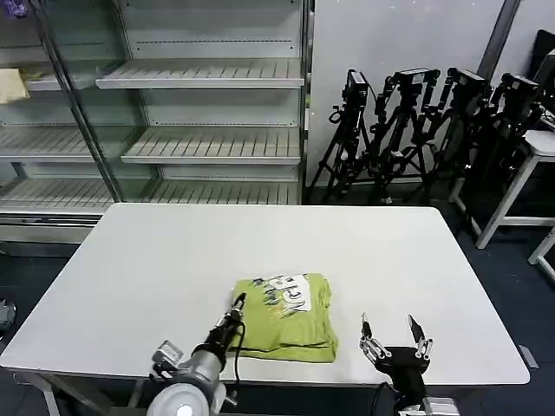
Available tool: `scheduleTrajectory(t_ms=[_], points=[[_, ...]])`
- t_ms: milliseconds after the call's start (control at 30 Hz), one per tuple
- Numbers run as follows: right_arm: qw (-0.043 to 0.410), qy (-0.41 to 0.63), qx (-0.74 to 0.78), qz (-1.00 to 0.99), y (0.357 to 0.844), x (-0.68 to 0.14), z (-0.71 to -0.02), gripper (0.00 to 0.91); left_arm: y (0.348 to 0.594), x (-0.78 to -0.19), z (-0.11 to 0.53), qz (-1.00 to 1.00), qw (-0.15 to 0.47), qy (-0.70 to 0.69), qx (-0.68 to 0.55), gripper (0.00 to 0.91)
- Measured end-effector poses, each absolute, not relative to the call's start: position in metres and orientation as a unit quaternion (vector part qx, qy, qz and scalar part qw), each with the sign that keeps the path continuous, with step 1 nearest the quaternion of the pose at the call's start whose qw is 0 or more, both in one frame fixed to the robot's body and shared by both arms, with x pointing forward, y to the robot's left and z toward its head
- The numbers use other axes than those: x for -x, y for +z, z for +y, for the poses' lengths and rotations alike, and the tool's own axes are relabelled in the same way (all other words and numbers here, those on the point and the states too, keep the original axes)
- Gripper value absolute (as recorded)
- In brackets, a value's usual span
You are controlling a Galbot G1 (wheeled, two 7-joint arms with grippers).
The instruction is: Fold and organize the clothes.
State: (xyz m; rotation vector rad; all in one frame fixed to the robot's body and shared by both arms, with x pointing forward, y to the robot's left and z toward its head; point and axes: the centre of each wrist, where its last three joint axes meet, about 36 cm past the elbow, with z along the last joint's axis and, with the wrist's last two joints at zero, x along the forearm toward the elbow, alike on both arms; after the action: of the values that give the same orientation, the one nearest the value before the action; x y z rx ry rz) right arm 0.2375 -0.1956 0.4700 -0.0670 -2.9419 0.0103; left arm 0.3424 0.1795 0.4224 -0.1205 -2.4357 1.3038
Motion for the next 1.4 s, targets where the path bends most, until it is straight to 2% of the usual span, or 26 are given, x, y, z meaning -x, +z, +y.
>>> scheduleTrajectory(t_ms=[333, 500, 633, 800, 1133, 1400], points=[[0.099, -0.006, 0.012, -0.995, 0.466, -0.247, -0.192, 0.907, 0.442, -0.325, 0.284, -0.888, 0.170, 0.428, -0.019, 0.040], [0.095, -0.010, 0.007, -0.995, 0.463, -0.252, -0.188, 0.907, 0.475, -0.321, 0.338, -0.911, 0.145, 0.384, -0.042, 0.040], [0.092, -0.010, 0.004, -0.996, 0.462, -0.254, -0.187, 0.907, 0.505, -0.322, 0.348, -0.930, 0.130, 0.342, -0.034, 0.040], [0.092, -0.006, 0.006, -0.996, 0.460, -0.256, -0.189, 0.907, 0.514, -0.332, 0.323, -0.941, 0.128, 0.312, -0.017, 0.040], [0.090, -0.001, 0.020, -0.996, 0.454, -0.261, -0.194, 0.907, 0.475, -0.375, 0.202, -0.915, 0.171, 0.364, 0.040, 0.040], [0.086, 0.000, 0.027, -0.996, 0.452, -0.264, -0.197, 0.907, 0.465, -0.411, 0.120, -0.896, 0.202, 0.386, 0.085, 0.050]])
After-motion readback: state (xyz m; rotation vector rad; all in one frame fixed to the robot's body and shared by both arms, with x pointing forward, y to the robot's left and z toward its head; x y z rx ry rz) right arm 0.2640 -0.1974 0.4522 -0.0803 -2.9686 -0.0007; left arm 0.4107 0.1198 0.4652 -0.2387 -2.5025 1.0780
